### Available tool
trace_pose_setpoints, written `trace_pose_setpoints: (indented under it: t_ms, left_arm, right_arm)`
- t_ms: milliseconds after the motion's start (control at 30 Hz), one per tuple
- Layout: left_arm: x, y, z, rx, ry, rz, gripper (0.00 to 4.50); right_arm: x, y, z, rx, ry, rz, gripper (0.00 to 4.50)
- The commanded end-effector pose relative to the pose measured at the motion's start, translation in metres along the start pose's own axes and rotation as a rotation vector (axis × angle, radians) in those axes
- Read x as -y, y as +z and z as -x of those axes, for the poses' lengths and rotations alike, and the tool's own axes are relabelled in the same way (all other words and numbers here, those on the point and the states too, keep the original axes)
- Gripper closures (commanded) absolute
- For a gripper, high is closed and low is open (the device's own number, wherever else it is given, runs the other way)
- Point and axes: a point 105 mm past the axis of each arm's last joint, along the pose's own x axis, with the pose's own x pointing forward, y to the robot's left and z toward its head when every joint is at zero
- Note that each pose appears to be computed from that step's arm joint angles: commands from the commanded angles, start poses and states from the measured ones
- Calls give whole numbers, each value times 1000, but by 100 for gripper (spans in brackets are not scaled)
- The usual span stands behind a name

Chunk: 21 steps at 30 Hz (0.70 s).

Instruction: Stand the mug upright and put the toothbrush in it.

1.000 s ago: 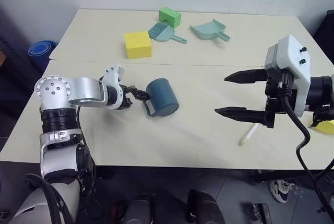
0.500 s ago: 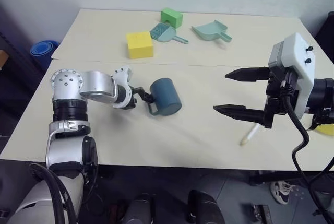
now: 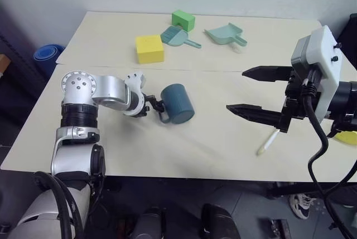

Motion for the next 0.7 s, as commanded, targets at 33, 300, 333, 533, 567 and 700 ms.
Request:
trace_pose_setpoints:
  t_ms: [33, 300, 333, 533, 567, 700]
  left_arm:
    - [-10, -21, -20, -108, 44, 16, 51]
    - [-2, -27, -33, -151, 43, -17, 51]
    - [-2, -27, -34, -156, 50, -27, 51]
    - [5, -25, -37, -161, 51, -69, 183]
    - [5, -24, -37, -161, 51, -70, 213]
    - [2, -22, -38, -161, 61, -65, 316]
  right_arm:
    - [1, 14, 8, 55, -40, 44, 0]
    - [1, 17, 7, 73, -60, 37, 0]
    - [1, 18, 7, 76, -64, 39, 0]
    - [2, 22, 8, 104, -89, 32, 0]
    - [2, 22, 8, 106, -91, 31, 0]
    - [1, 23, 8, 116, -101, 24, 0]
